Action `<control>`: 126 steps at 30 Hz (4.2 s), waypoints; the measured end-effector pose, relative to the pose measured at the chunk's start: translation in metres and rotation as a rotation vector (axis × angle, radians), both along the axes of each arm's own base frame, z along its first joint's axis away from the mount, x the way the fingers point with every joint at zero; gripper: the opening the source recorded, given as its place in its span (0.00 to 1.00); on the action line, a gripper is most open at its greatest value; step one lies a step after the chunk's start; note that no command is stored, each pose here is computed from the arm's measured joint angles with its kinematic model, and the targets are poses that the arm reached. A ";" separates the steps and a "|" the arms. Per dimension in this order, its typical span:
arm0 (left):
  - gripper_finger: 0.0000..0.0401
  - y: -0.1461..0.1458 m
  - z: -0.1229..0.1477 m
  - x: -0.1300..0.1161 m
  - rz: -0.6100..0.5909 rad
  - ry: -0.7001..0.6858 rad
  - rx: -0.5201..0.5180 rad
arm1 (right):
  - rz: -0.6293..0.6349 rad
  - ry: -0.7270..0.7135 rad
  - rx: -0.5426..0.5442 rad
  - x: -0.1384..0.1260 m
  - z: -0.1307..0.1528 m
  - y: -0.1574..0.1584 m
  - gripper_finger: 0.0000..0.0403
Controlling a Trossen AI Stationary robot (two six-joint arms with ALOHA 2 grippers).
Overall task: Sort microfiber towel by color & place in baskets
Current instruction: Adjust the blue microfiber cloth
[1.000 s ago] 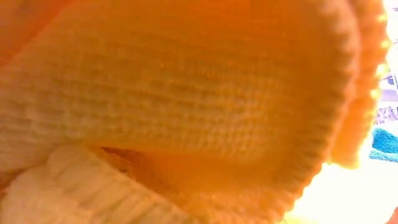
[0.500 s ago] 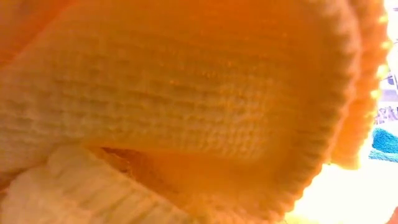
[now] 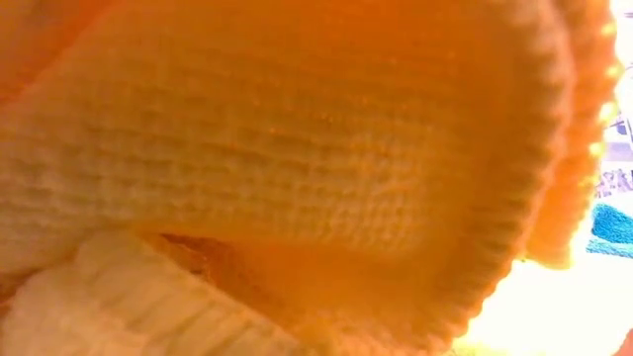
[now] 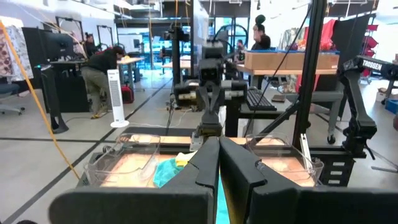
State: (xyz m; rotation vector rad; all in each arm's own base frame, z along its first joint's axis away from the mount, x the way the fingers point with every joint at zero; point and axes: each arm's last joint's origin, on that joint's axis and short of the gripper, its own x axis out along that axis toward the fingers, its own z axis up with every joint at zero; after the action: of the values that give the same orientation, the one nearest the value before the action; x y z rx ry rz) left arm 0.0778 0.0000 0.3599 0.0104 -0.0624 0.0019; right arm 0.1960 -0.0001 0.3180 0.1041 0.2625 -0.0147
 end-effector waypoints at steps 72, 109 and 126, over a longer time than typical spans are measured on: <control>0.77 -0.022 -0.123 0.189 -0.012 0.670 0.157 | 0.273 0.833 -0.320 0.099 -0.131 0.021 0.01; 0.77 -0.021 -0.123 0.189 0.020 0.672 0.054 | 0.357 0.823 -0.419 0.102 -0.109 0.026 0.00; 0.77 -0.021 -0.123 0.189 0.021 0.672 0.052 | 0.358 0.816 -0.422 0.103 -0.109 0.026 0.00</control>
State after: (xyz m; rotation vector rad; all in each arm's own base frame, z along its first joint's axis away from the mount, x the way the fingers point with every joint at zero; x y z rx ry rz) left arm 0.2672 -0.0213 0.2365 0.0631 0.6094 0.0171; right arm 0.2990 0.0260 0.2092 -0.3819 1.0819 0.2479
